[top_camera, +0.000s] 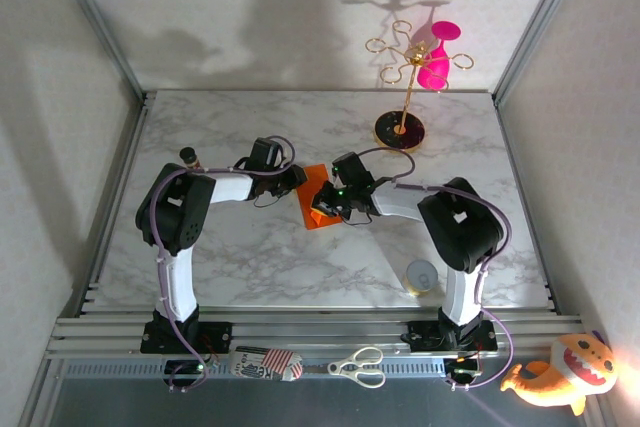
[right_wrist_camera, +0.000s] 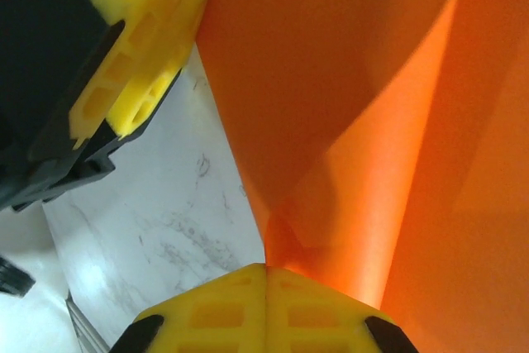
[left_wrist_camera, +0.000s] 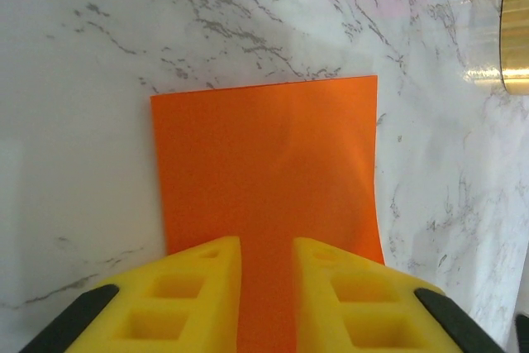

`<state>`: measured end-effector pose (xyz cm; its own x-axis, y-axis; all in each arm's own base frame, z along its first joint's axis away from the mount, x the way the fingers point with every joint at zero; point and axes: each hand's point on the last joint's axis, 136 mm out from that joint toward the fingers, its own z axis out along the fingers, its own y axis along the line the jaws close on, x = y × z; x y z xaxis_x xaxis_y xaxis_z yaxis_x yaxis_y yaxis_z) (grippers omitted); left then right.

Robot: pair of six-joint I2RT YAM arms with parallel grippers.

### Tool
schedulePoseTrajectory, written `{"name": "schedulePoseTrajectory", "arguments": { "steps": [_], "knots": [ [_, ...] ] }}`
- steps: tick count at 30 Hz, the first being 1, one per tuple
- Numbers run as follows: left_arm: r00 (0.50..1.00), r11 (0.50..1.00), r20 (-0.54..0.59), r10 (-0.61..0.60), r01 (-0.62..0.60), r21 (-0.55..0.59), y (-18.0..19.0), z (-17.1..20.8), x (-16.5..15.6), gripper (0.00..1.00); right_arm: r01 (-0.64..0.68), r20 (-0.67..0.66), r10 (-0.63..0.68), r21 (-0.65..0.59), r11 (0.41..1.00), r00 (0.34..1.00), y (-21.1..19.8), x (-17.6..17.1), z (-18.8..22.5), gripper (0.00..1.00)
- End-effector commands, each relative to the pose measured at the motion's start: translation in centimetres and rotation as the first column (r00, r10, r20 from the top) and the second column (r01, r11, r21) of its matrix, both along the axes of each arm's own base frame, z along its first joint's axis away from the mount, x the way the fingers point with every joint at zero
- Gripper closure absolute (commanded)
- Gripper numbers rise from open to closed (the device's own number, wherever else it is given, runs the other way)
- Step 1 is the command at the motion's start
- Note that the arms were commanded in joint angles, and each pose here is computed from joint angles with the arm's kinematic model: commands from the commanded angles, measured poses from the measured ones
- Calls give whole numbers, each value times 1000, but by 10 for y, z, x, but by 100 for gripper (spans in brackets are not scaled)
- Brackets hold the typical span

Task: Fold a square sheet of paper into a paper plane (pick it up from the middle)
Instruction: Fold the triangle a second time at the center of the table.

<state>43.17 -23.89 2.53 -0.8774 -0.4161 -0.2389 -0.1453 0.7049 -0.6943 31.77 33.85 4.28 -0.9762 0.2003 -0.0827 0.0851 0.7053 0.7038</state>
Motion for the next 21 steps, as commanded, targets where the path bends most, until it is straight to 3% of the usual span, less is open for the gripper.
{"name": "schedulePoseTrajectory", "arguments": {
  "steps": [1,21],
  "knots": [
    [998,999,-58,-16,19,41,2,-22,-12,77,-24,45,22,38,999,999,15,9,10,100],
    [997,999,-75,-16,19,43,2,-29,-16,78,64,39,-65,25,998,997,17,27,-3,100]
  ]
}}
